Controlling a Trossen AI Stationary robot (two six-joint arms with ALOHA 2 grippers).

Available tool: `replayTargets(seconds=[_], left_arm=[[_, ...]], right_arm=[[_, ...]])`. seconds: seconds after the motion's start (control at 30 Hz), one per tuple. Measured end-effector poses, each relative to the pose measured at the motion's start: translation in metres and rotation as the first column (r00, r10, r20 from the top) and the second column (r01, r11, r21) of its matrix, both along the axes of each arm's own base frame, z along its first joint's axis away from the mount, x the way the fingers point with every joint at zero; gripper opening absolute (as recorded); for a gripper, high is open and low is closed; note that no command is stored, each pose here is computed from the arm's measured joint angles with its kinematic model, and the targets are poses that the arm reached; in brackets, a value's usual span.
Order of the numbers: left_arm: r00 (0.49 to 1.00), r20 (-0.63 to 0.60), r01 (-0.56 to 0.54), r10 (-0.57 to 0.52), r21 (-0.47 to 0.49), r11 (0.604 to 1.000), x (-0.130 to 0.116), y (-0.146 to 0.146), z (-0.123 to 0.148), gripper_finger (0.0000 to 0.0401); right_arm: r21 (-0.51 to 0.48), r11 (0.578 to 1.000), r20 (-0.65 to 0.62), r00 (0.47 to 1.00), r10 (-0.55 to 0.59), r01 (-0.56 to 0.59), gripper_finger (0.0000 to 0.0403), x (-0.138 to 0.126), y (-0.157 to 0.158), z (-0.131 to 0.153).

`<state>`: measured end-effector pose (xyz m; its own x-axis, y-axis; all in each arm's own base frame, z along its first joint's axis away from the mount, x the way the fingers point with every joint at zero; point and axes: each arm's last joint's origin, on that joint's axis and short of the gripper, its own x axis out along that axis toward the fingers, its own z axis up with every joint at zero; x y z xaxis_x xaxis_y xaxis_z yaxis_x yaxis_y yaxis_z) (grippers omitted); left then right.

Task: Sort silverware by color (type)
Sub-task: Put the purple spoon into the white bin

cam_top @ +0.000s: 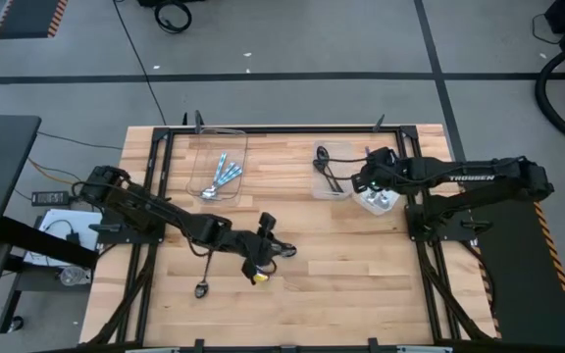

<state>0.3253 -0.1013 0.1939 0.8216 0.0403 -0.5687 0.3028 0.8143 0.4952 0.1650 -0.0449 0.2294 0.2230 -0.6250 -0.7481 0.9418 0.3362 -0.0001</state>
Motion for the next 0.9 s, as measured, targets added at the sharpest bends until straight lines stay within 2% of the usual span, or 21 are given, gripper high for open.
replayTargets(seconds=[0.2,0.37,0.67,0.77,0.9], left_arm=[[0.999,0.025,-0.046,0.047,-0.043,0.998,-0.023,0.015,0.008,0.0121],[0.998,0.017,-0.052,0.053,-0.059,0.997,-0.037,0.020,0.002,0.0121],[0.999,-0.043,-0.037,0.032,-0.111,0.993,-0.047,0.020,-0.015,0.0121],[0.998,-0.057,-0.001,-0.007,-0.135,0.991,-0.049,0.018,-0.014,0.0121],[0.994,-0.106,-0.005,-0.009,-0.133,0.991,-0.052,0.019,-0.018,0.0121]], right_arm=[[0.069,0.989,-0.069,0.990,-0.126,0.130,0.0049,-0.010,-0.011,-0.007],[0.142,0.972,-0.119,0.978,-0.173,0.189,0.0049,-0.013,-0.019,-0.015],[0.234,0.943,-0.217,0.958,-0.186,0.236,0.0056,-0.016,-0.030,-0.040],[0.245,0.944,-0.247,0.956,-0.160,0.221,0.0071,-0.016,-0.032,-0.044],[0.266,0.944,-0.239,0.962,-0.133,0.196,0.0108,-0.015,-0.033,-0.044]])
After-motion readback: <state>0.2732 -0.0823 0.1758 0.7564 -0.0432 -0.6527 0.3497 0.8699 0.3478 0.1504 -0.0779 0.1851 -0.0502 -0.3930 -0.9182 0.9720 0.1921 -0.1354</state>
